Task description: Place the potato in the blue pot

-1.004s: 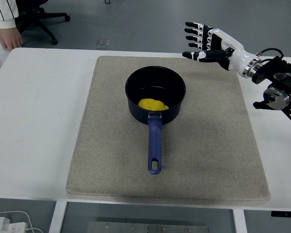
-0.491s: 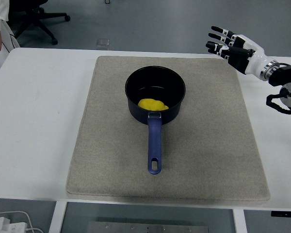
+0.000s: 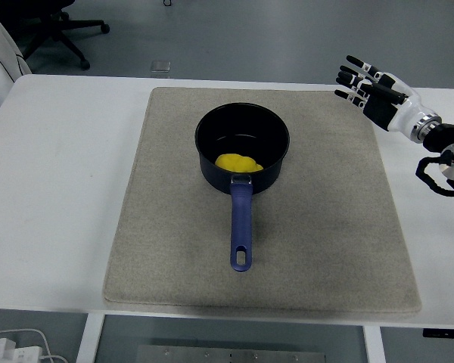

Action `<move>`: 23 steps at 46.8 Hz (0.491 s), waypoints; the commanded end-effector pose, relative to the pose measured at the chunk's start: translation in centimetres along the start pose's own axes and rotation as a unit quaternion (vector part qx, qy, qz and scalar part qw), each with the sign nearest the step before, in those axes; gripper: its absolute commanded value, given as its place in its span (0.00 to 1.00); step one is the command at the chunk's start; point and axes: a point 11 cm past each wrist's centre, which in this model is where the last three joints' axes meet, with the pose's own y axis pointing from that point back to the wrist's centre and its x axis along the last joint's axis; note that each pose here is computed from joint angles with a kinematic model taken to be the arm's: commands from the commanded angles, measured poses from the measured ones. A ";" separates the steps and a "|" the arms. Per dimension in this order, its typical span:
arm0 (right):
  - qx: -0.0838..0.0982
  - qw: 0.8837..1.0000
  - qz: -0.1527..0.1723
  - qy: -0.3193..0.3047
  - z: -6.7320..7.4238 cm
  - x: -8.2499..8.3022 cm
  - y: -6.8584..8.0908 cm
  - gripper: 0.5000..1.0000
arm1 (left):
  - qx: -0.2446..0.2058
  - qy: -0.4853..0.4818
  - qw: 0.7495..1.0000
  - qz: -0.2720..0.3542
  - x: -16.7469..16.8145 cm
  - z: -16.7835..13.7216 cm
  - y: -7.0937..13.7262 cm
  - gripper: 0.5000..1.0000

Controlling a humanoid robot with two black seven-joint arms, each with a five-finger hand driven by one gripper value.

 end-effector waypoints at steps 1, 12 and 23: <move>-0.006 1.000 0.008 0.025 0.2 0.3 0.1 0.86 | 0.000 0.000 1.000 0.000 0.0 0.0 0.0 0.99; 0.006 0.999 0.008 0.034 -0.4 0.6 0.2 0.86 | 0.000 0.000 1.000 0.000 0.0 0.0 0.0 0.99; 0.037 0.999 0.010 0.036 -1.4 0.9 0.4 0.86 | 0.000 0.000 1.000 0.000 0.0 0.0 0.0 0.99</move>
